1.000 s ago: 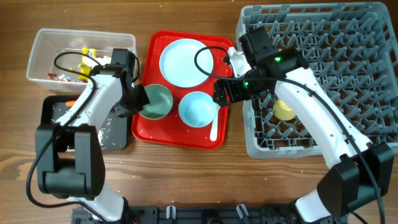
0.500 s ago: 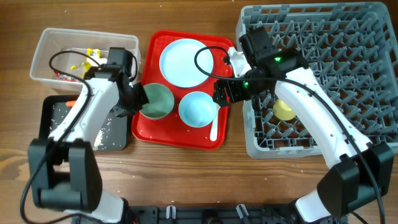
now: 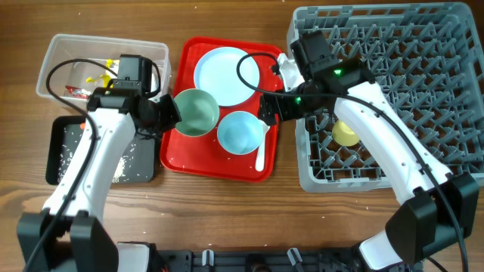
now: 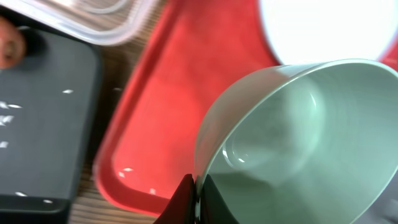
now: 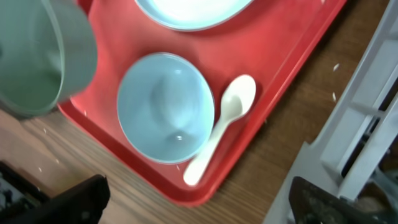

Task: Sort waste into correct bins and load items into the dishwasher rack
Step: 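Grasp the pale green bowl rim with the left gripper and lift, then close the right gripper on the green bowl held by the left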

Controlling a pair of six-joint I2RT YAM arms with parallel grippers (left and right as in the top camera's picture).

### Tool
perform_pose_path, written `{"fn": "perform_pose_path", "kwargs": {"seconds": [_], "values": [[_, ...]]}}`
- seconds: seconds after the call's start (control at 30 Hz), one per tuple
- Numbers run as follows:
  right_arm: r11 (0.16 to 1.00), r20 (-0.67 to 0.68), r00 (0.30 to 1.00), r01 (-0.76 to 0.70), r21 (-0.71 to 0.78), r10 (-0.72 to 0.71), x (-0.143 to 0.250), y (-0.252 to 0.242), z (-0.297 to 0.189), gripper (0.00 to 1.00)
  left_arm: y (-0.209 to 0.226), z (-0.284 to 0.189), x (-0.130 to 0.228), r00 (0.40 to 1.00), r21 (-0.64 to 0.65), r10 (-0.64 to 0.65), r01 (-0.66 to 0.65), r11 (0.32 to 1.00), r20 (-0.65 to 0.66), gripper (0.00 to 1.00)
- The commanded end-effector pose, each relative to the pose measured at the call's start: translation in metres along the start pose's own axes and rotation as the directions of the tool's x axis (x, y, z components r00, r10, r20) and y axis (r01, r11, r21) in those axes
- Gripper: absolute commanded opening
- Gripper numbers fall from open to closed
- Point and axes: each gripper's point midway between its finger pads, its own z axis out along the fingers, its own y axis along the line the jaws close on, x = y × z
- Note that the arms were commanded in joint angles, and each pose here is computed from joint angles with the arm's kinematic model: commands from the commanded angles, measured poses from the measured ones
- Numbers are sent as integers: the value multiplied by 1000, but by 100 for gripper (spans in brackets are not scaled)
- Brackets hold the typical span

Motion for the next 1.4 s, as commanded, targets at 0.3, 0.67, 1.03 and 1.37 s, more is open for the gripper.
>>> {"fn": "perform_pose_path", "kwargs": {"seconds": [0.3,0.67,1.03,1.37], "values": [[1000,35,999,-18,-17,18,-8,11,5,89,-68,-6,35,988,146,157,-154,977,-11,4],[999,41,998,44,-29,-42,-8,25,9,89,-87,-3,44,975,122,221,-223,967,26,4],[997,41,997,69,-32,-68,-2,27,25,71,-93,-3,44,971,135,235,-239,962,40,4],[997,71,994,79,7,-79,-11,21,31,37,-96,-3,46,971,149,237,-239,959,34,4]]}}
